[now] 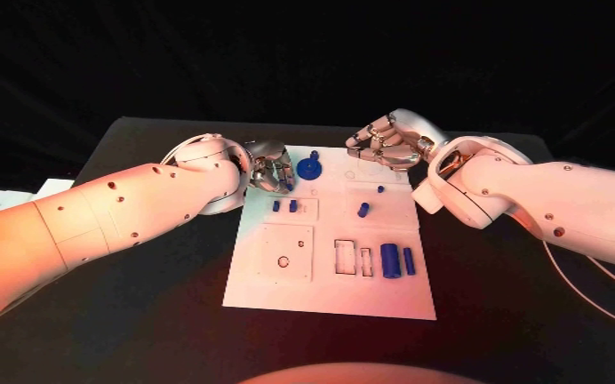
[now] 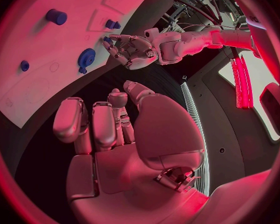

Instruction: Assemble the parts on the task board

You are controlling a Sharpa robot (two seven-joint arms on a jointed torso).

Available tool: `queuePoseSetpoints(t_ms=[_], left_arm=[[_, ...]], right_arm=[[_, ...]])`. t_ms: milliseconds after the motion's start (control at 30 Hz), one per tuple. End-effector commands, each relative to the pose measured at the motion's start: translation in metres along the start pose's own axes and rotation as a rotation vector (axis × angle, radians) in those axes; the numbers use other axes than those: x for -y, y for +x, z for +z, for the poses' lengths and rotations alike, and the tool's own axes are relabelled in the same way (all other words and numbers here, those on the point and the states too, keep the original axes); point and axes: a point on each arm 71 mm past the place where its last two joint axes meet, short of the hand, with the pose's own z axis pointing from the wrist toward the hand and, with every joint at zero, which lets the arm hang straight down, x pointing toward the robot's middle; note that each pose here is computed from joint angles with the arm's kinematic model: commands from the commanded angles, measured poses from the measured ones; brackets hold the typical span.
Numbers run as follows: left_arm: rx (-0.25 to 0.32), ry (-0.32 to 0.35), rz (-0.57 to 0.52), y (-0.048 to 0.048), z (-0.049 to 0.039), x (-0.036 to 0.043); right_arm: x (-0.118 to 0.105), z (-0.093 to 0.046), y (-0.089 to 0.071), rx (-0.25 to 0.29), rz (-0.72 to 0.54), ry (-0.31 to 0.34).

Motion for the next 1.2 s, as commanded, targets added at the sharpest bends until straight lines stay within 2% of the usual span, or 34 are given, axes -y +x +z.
queuePoseSetpoints(t_ms=[33, 433, 933, 1100, 1200], left_arm=[[-0.036, -0.007, -0.004, 0.0041, -0.0004, -0.0012], [-0.040, -0.024, -0.016, 0.0042, 0.0004, -0.0030], [-0.024, -0.057, -0.025, 0.0017, -0.0029, -0.0119], [0.022, -0.053, -0.060, -0.0036, -0.0095, -0.0203], [0.084, -0.035, -0.165, -0.0111, -0.0164, -0.0282]], right_arm=[[0.000, 0.000, 0.001, -0.013, -0.004, -0.007], [0.000, 0.000, 0.001, -0.011, -0.003, -0.007], [0.004, 0.000, -0.002, -0.010, -0.014, 0.010], [0.014, 0.000, -0.006, -0.034, -0.077, 0.049], [0.021, 0.000, -0.009, -0.061, -0.162, 0.069]])
